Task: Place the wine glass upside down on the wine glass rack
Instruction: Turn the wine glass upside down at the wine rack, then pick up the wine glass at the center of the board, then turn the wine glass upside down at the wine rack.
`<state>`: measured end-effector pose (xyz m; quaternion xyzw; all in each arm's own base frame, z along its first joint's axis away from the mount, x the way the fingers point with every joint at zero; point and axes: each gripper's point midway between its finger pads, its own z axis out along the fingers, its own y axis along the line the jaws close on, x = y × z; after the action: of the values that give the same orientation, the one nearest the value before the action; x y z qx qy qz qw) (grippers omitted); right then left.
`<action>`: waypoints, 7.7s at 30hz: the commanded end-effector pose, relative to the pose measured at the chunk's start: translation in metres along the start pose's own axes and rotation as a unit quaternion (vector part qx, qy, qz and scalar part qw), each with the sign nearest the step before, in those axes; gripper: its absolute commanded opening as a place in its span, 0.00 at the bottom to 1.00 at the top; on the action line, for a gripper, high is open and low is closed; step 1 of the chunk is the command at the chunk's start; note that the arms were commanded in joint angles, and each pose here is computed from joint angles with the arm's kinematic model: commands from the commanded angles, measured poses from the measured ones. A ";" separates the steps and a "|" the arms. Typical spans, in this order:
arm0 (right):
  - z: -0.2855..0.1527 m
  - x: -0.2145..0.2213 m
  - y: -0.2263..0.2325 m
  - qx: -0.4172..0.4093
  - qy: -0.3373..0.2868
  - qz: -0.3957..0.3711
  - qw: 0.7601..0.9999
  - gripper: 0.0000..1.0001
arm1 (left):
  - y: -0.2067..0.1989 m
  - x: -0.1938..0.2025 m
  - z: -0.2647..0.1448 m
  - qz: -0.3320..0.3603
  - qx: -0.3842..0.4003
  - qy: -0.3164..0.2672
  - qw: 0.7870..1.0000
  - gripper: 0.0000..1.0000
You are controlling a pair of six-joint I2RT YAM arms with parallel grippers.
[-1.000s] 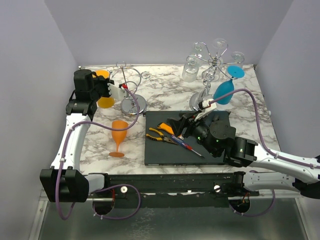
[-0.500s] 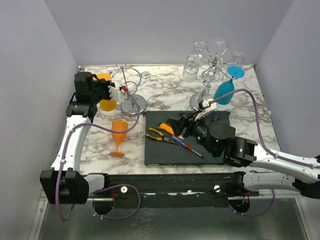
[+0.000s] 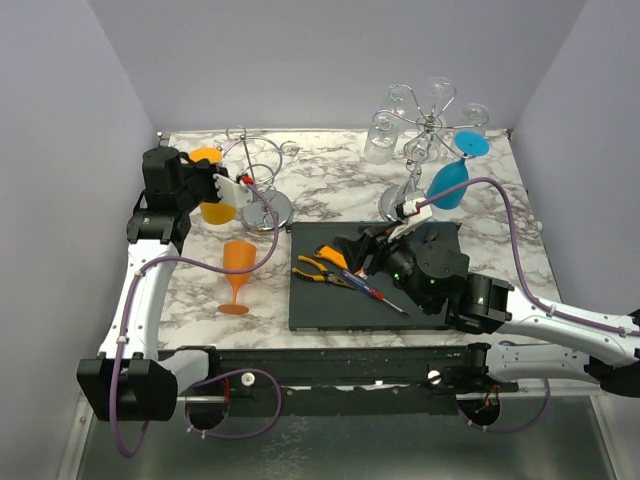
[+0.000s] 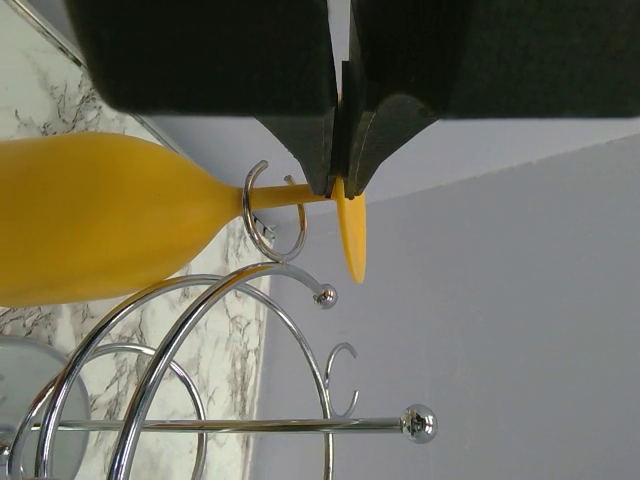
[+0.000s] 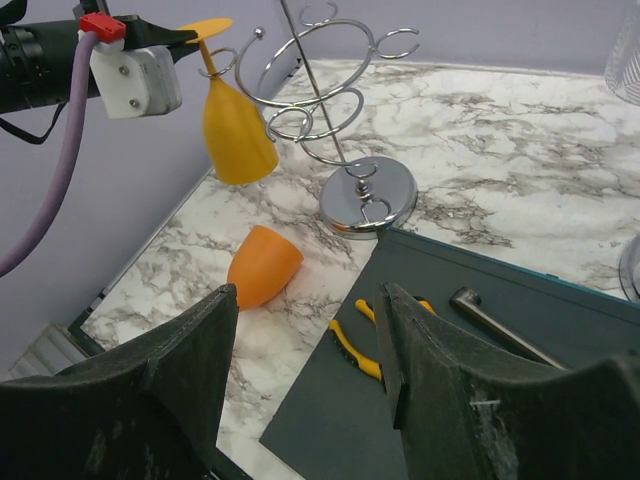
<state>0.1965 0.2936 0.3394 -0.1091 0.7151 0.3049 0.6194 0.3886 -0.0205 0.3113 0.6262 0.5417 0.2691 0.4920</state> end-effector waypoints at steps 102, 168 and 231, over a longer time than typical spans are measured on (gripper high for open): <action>0.119 0.291 0.169 -0.273 0.257 -0.200 0.905 0.07 | 0.093 -0.120 -0.201 -0.432 -0.107 -0.148 0.883 0.99; 0.135 0.011 0.076 -0.163 0.209 0.484 0.834 0.01 | 0.061 -0.169 -0.181 -0.174 -0.077 -0.338 0.921 0.73; 0.227 0.041 0.030 -0.098 0.171 0.520 0.831 0.31 | 0.045 -0.172 -0.178 -0.185 -0.055 -0.353 0.916 0.75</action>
<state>0.3465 0.4557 0.3010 0.1609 0.7195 0.6433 0.2065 0.2132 -0.1194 0.4513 0.5394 0.4281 -0.0244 0.7247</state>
